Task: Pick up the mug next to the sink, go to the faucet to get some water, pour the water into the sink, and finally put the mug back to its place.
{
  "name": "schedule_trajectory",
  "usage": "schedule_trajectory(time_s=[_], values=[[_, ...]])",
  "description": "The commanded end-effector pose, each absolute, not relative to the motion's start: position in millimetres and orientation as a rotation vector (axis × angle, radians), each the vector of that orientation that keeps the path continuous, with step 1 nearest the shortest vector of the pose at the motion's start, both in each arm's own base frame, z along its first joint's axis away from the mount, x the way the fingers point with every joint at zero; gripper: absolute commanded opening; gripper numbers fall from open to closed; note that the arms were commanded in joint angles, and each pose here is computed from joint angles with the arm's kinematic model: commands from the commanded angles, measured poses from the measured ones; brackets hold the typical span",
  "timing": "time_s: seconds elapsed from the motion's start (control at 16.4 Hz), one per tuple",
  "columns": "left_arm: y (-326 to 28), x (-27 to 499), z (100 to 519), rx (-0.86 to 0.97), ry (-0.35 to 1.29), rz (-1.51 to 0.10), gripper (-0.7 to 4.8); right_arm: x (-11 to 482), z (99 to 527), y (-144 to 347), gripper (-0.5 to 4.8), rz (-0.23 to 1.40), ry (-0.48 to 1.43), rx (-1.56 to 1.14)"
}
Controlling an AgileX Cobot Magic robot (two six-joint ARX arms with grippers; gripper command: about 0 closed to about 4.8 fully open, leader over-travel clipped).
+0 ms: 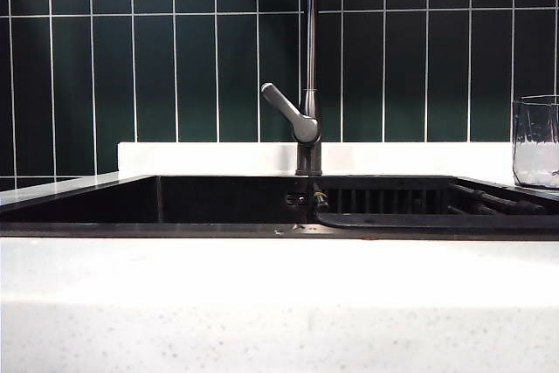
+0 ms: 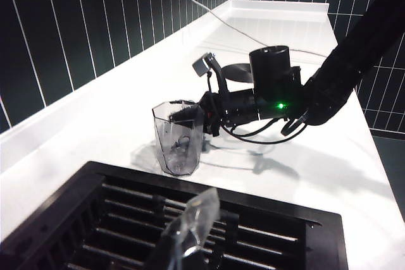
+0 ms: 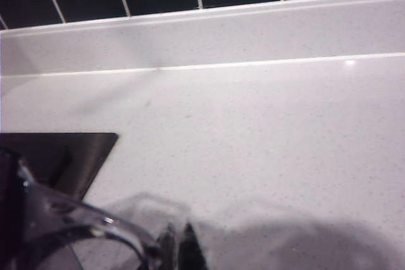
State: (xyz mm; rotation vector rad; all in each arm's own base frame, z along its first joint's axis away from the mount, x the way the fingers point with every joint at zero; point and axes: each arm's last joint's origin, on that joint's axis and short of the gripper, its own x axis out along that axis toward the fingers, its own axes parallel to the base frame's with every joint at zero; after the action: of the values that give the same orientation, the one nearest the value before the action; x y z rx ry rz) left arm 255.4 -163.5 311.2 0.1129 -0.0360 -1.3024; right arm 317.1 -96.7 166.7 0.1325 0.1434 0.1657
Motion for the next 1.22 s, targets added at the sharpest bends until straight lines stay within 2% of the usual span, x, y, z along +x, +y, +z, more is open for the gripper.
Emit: schedule_trajectory(time_s=[0.06, 1.22], values=[[-163.6, 255.1, 312.5, 0.122, -0.055, -1.302, -0.06, 317.9, 170.9, -96.7, -0.05, 0.176, 0.115, 0.124], [-163.6, 255.2, 312.5, 0.122, -0.055, -1.299, -0.06, 317.8, 170.3, -97.6, 0.00, 0.153, 0.119, 0.102]])
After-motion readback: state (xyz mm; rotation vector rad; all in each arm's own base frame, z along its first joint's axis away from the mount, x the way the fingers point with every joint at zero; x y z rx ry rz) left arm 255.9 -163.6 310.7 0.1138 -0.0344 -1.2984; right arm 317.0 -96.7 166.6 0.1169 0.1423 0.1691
